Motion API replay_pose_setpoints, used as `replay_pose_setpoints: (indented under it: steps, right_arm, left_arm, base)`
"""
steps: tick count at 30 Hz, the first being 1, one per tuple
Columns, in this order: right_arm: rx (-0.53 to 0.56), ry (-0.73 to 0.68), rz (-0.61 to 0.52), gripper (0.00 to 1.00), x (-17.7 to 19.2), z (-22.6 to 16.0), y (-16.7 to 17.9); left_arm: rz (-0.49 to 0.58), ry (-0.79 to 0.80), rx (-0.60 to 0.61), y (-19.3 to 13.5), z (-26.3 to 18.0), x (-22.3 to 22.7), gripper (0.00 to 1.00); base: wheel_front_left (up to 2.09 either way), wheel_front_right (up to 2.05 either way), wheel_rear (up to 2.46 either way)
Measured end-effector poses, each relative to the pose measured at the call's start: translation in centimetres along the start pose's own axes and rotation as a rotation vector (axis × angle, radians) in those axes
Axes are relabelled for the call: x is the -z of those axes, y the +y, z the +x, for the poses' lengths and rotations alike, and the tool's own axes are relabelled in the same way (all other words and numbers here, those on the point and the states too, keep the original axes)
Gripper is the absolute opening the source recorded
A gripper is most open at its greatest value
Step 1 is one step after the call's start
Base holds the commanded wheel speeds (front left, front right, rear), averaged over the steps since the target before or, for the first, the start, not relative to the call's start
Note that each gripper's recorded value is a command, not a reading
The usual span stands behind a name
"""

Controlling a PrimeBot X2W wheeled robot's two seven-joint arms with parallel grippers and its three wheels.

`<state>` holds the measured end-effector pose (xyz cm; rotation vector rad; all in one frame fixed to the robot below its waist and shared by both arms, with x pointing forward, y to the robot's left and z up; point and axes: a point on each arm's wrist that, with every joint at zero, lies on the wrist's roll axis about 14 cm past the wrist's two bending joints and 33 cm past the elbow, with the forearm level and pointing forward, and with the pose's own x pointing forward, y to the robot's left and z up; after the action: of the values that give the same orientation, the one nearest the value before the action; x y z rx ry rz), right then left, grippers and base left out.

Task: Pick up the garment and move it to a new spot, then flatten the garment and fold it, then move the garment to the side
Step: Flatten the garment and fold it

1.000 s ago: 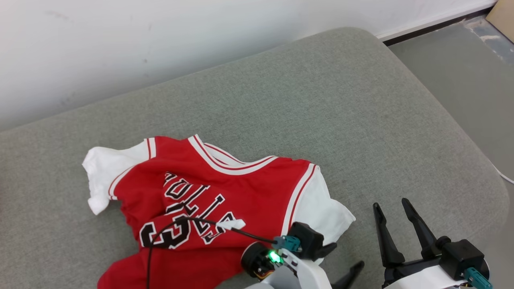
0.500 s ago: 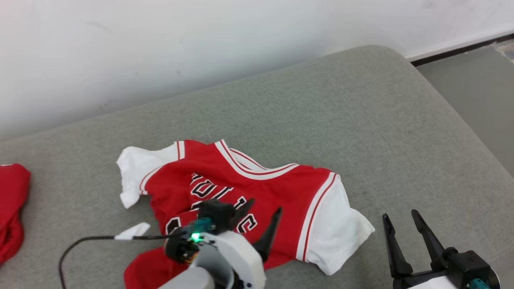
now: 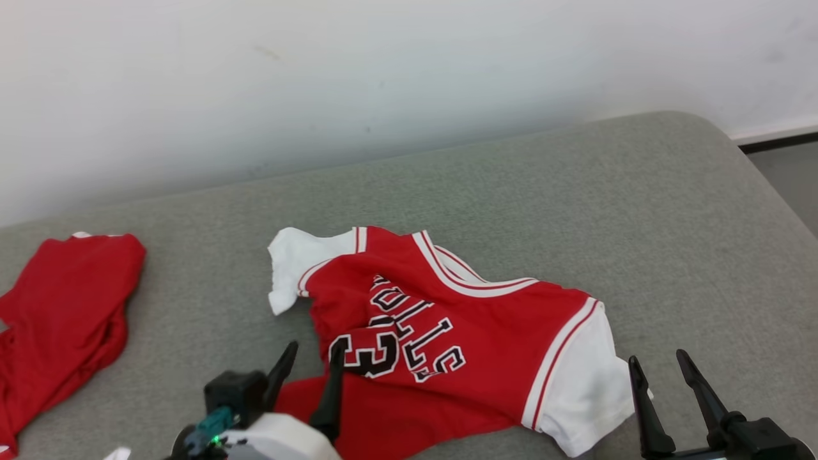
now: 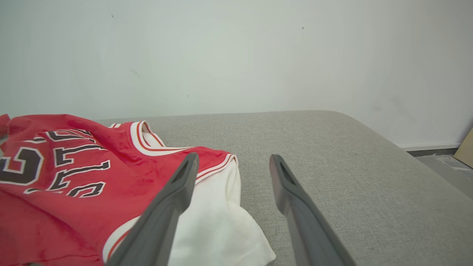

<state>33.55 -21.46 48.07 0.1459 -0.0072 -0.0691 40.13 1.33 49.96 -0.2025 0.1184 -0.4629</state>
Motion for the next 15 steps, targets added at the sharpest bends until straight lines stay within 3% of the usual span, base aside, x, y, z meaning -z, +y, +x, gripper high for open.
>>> replay_pose_setpoints:
  steps: [8,15]
  right_arm:
    - [-0.052,-0.002,-0.002,1.0,0.1,0.0,1.4]
    - [-0.092,0.001,-0.004,1.0,0.2,-0.2,2.6]
  left_arm:
    - [-0.033,-0.016,-0.212,5.1,-4.9,0.5,1.0]
    - [-0.044,-0.051,-0.279,6.2,-8.3,0.5,1.0]
  base:
    - [0.0,0.0,0.0]
    - [0.0,0.0,0.0]
